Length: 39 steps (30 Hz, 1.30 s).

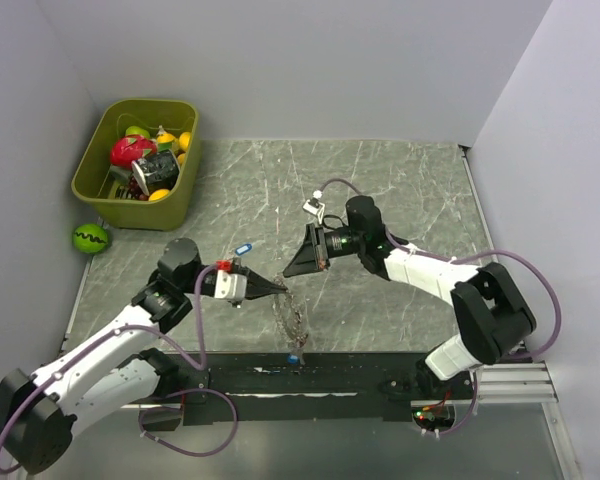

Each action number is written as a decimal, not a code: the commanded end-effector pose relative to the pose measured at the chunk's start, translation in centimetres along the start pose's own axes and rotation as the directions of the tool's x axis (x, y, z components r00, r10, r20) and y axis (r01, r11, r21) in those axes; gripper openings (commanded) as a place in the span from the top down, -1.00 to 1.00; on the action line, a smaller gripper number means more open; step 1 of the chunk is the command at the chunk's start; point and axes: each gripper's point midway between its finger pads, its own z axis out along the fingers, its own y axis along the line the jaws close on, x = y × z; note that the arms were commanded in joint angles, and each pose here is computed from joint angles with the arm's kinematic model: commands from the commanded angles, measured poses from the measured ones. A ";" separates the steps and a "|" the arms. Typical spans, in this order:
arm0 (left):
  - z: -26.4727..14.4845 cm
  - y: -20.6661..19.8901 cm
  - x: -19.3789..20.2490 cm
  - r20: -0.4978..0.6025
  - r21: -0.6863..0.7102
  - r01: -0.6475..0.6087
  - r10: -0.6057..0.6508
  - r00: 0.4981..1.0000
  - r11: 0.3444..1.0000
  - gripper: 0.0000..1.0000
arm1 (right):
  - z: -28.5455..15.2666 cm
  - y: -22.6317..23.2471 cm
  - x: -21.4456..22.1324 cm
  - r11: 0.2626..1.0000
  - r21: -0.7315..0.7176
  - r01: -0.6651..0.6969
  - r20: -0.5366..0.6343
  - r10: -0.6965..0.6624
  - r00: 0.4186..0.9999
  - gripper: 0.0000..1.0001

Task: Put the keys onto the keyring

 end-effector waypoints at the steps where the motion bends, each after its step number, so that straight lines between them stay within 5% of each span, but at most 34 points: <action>1: 0.7 1.1 2.2 -0.018 -0.039 0.013 -0.013 1.000 0.999 0.98 | 0.2 -1.6 -0.6 0.999 -0.004 0.053 0.030 -0.052 0.998 1.00; 11: 1.9 -0.1 6.6 -0.113 0.005 0.085 -0.084 0.990 0.996 0.98 | -0.2 -4.5 -0.5 0.998 -0.050 -0.030 0.069 0.033 0.997 1.00; 39: 1.2 -0.1 8.6 -0.191 -0.148 0.037 -0.066 0.979 0.988 0.98 | -1.7 -2.7 -0.6 0.984 -0.040 0.176 0.127 -0.170 0.977 1.00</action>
